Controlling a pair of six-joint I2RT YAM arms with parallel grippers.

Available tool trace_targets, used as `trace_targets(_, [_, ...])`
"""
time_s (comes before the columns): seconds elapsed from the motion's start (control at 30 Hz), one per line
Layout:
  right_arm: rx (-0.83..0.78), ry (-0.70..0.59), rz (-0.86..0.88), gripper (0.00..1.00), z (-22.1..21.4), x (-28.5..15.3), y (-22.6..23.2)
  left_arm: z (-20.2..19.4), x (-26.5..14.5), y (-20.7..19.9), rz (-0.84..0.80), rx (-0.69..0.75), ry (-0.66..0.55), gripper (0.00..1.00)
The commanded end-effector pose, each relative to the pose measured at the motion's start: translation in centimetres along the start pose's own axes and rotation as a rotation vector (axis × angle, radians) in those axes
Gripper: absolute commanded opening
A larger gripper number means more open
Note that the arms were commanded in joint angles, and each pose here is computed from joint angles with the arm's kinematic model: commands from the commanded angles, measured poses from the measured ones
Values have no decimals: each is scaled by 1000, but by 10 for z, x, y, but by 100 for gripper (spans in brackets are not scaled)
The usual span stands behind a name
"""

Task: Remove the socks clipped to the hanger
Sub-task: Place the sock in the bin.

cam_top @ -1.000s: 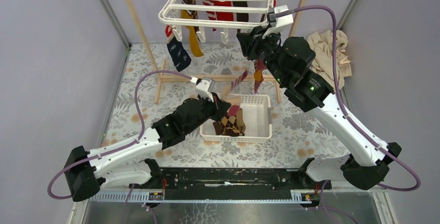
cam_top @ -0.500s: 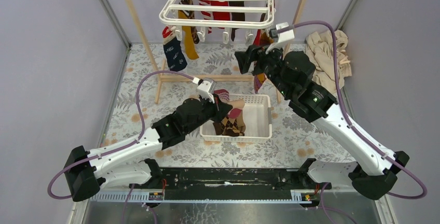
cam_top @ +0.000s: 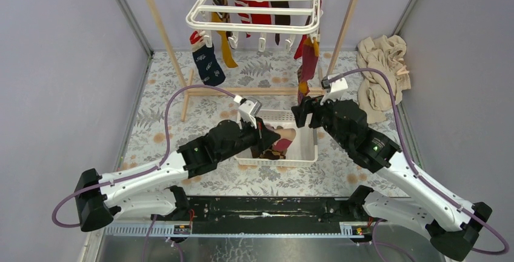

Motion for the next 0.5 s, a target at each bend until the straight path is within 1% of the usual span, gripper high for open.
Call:
trace_targets(0.0, [41, 2, -29, 83, -12, -11, -10, 14, -1, -15, -23, -16, -30, 0])
trace_targets(0.1, [43, 27, -45, 83, -25, -16, -19, 8, 4, -18, -10, -9, -17, 0])
trace_targets(0.23, [43, 58, -62, 84, -35, -20, -26, -6, 18, -12, 35, 1, 15, 0])
trace_targets(0.33, [45, 95, -70, 84, -43, -22, -28, -17, 28, -1, 110, 11, 36, 3])
trace_targets(0.47, [63, 170, -75, 84, -55, -22, -28, -35, 46, 18, 189, 15, 109, 3])
Point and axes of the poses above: each gripper's point midway between its finger pads, its own x axis out along the fingers, its own y axis along the line the jaws close on, z = x × y, the point moved 7 cm from there along -x, back along the fingers, and after that the axes turned 12 degrees about x, right-handed, at the moved point
